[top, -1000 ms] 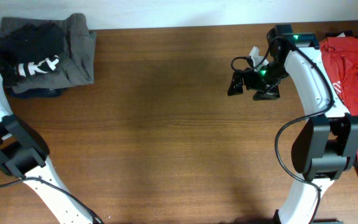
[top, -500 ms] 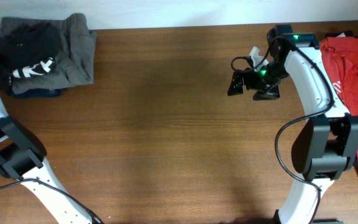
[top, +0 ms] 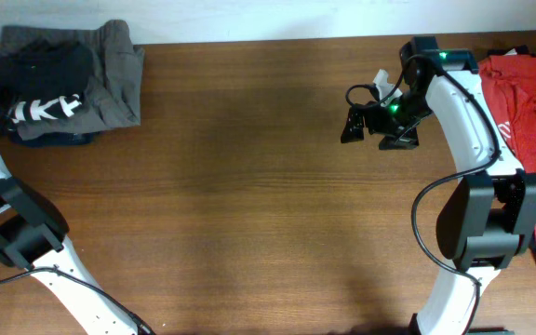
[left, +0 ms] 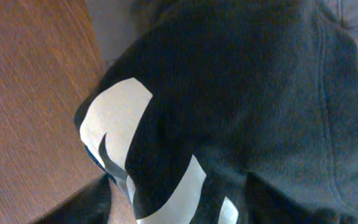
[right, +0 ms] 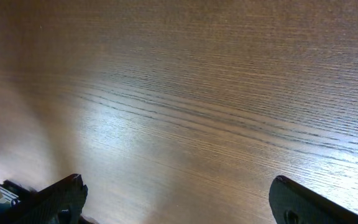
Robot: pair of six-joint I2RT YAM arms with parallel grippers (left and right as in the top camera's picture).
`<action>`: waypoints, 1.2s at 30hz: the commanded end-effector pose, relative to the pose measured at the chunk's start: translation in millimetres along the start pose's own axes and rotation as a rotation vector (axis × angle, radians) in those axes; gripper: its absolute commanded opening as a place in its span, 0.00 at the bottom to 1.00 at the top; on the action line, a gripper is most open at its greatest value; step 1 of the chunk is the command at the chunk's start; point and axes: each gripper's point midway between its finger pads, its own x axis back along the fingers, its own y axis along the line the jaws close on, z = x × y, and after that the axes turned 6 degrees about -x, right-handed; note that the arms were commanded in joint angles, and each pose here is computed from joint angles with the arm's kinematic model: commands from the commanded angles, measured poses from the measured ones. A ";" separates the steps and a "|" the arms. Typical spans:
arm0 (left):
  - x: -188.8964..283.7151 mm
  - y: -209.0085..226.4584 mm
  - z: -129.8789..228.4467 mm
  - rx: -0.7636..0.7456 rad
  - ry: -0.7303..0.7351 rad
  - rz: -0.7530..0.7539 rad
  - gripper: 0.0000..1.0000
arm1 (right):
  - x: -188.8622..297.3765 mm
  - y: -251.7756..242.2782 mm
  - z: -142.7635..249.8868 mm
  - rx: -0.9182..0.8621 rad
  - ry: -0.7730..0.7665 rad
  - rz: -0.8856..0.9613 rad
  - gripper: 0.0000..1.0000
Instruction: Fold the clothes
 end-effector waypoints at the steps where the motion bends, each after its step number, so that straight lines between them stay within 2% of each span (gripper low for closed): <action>1: 2.6 -5.4 -2.2 -0.118 -0.001 0.028 0.72 | -2.3 -1.8 -0.3 -0.003 0.006 -0.009 0.99; 5: 15.1 -31.9 -3.4 -0.194 0.002 0.145 0.55 | -2.3 -1.8 -0.3 -0.003 0.006 -0.009 0.99; 9: 42.9 -63.3 -16.4 -0.287 -0.062 0.228 0.52 | -2.3 -1.8 -0.2 -0.003 0.006 -0.009 0.99; 13: 78.3 -98.9 -31.7 -0.461 -0.182 0.277 0.50 | -2.3 -1.8 -0.4 -0.002 0.005 -0.009 0.99; 16: 86.7 -117.4 -34.8 -0.581 -0.253 0.259 0.50 | -2.3 -1.7 -1.3 -0.001 0.001 -0.009 0.99; 18: 86.2 -126.3 -34.6 -0.647 -0.288 0.232 0.45 | -2.3 -1.6 -2.7 0.001 -0.004 -0.010 0.99; 22: 73.2 -127.6 -42.4 -0.708 -0.354 0.116 0.33 | -2.2 -1.5 -3.7 0.004 -0.008 -0.010 0.98; 25: 55.2 -123.8 -55.5 -0.701 -0.418 0.032 0.31 | -2.3 -1.5 -3.5 0.003 -0.007 -0.010 0.99; 29: 21.9 -120.0 -63.5 -0.689 -0.460 0.005 0.31 | -2.3 -1.6 -2.0 0.000 -0.001 -0.009 0.99; 32: -4.7 -104.0 -64.5 -0.674 -0.457 -0.060 0.25 | -2.2 -1.9 0.7 -0.004 0.009 -0.008 0.99; 36: -45.0 -80.7 -56.3 -0.663 -0.427 -0.151 0.24 | -2.2 -2.0 1.7 -0.006 0.013 -0.008 0.99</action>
